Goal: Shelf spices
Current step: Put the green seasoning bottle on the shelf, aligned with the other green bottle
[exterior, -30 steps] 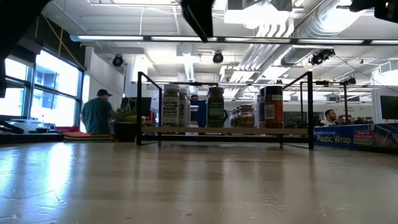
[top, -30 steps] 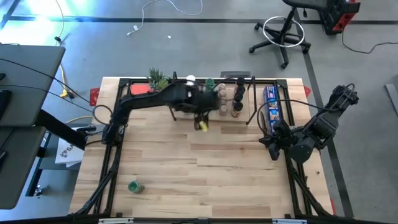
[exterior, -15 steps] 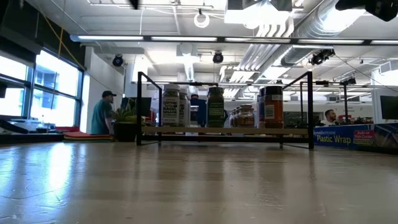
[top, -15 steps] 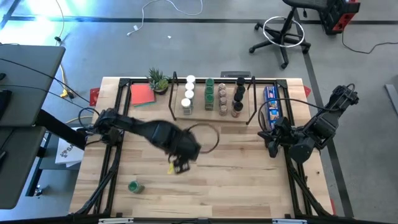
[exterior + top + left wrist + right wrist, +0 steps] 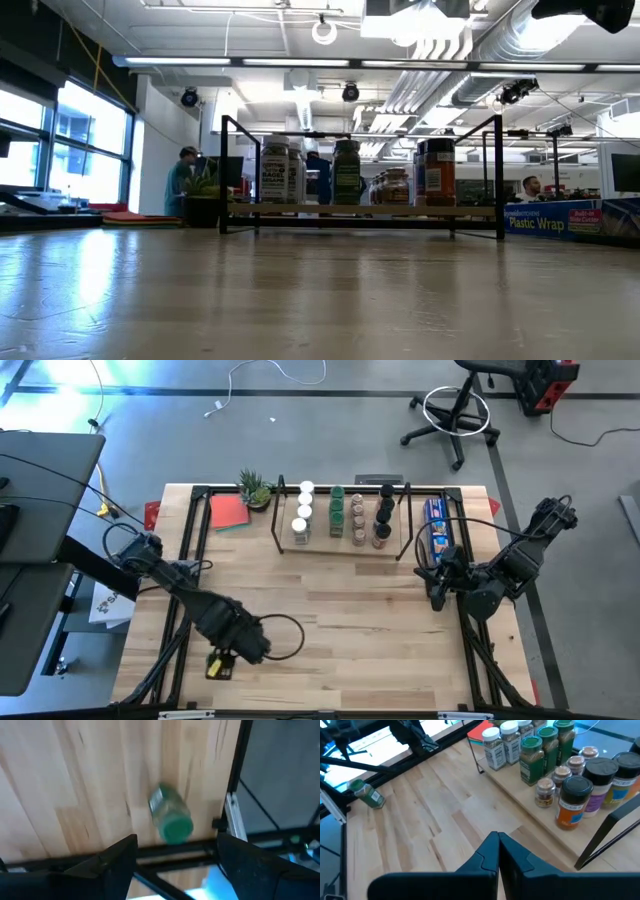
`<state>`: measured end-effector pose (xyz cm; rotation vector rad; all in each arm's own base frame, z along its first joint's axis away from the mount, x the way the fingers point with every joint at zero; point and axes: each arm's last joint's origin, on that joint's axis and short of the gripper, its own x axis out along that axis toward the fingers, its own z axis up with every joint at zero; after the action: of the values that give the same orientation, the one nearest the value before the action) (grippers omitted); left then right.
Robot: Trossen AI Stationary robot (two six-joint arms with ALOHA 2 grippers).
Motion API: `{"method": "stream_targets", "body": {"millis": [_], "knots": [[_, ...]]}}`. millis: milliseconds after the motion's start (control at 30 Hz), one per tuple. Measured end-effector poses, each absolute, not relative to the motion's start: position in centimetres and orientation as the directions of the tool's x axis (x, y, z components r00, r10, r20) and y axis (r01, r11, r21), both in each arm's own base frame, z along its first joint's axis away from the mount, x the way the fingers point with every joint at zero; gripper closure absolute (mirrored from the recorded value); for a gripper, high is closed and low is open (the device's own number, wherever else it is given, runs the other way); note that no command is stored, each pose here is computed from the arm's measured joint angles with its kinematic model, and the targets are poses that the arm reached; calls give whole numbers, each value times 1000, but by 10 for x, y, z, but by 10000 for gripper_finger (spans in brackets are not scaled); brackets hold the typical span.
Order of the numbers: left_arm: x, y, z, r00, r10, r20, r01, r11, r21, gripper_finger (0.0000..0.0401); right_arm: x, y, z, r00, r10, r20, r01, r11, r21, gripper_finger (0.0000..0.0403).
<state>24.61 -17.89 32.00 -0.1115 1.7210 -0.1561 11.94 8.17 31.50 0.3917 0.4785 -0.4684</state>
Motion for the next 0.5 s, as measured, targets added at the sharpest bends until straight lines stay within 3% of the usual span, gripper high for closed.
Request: {"method": "stream_targets", "body": {"millis": [200, 500], "knots": [[225, -180, 299, -256, -139, -957, 15, 989, -147, 101, 124, 77, 315, 768, -343, -540, 543, 796, 266, 397], [192, -196, 282, -286, -89, -954, 273, 947, -170, 77, 133, 66, 316, 743, -366, -560, 599, 737, 312, 377]]}}
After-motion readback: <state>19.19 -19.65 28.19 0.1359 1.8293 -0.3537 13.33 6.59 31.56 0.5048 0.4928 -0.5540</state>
